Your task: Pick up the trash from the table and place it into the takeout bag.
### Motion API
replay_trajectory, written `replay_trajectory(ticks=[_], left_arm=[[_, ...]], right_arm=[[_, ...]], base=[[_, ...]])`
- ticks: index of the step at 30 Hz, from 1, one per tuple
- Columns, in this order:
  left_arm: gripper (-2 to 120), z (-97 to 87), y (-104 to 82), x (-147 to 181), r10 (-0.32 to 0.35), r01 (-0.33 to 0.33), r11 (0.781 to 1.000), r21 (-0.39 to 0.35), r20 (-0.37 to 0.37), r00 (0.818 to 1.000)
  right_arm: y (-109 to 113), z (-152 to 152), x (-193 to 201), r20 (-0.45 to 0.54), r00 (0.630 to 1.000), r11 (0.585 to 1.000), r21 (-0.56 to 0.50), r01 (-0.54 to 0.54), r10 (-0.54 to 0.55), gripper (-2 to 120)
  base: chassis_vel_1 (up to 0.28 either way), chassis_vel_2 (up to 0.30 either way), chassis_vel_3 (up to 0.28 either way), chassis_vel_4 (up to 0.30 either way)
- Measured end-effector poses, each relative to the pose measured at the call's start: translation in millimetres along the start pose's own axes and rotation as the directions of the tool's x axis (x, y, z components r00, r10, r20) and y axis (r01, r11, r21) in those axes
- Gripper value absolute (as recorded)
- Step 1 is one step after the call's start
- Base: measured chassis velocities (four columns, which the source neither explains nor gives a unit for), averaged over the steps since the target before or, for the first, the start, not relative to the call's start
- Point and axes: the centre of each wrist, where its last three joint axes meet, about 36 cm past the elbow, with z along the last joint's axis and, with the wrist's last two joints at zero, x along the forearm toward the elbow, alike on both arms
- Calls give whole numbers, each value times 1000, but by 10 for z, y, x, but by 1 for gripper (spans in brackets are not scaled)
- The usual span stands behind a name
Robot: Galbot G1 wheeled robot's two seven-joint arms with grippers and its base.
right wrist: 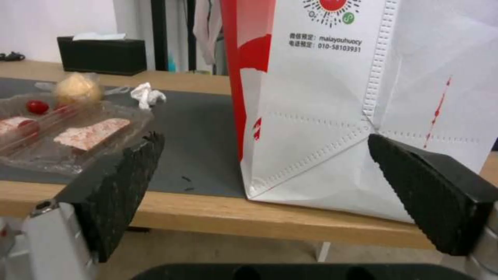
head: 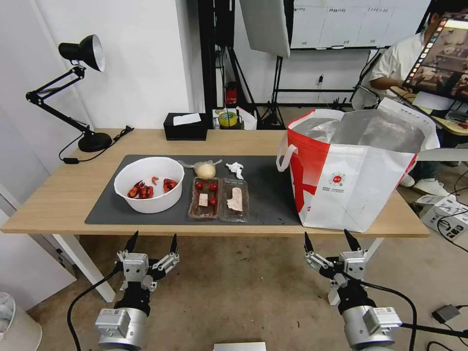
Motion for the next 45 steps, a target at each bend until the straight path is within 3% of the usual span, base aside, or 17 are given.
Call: replay_trajectory(ticks=[28, 32, 34, 35, 37, 41, 45], left_arm=[[100, -11, 21, -3, -6, 6, 1000, 3, -4, 1000], [100, -202, 195, -28, -87, 88, 995, 37, -8, 996], [100, -473, 412, -23, -188, 188, 978, 89, -14, 982], [100, -473, 412, -23, -188, 188, 978, 89, -14, 982], [100, -692, 560, 14, -257, 257, 958, 129, -18, 966], [100, -738, 589, 33, -268, 268, 951, 151, -24, 963], [100, -733, 591, 34, -262, 262, 952, 155, -26, 965]], right_arm=[[-32, -15, -26, -6, 1000, 1000, 0, 9, -9, 100], [-183, -140, -151, -13, 999, 999, -1, 47, -47, 100], [-345, -308, -291, -24, 995, 995, 0, 97, -97, 100], [-345, -308, -291, -24, 995, 995, 0, 97, -97, 100], [-447, -434, -387, -21, 991, 991, 23, 133, -133, 100], [-487, -480, -431, -33, 987, 987, 19, 157, -157, 100], [-648, -722, -592, -53, 972, 973, 24, 229, -228, 100]], base=[[0, 0, 0, 0], [0, 0, 0, 0], [0, 0, 0, 0], [0, 0, 0, 0], [0, 0, 0, 0], [0, 0, 0, 0], [0, 0, 0, 0]])
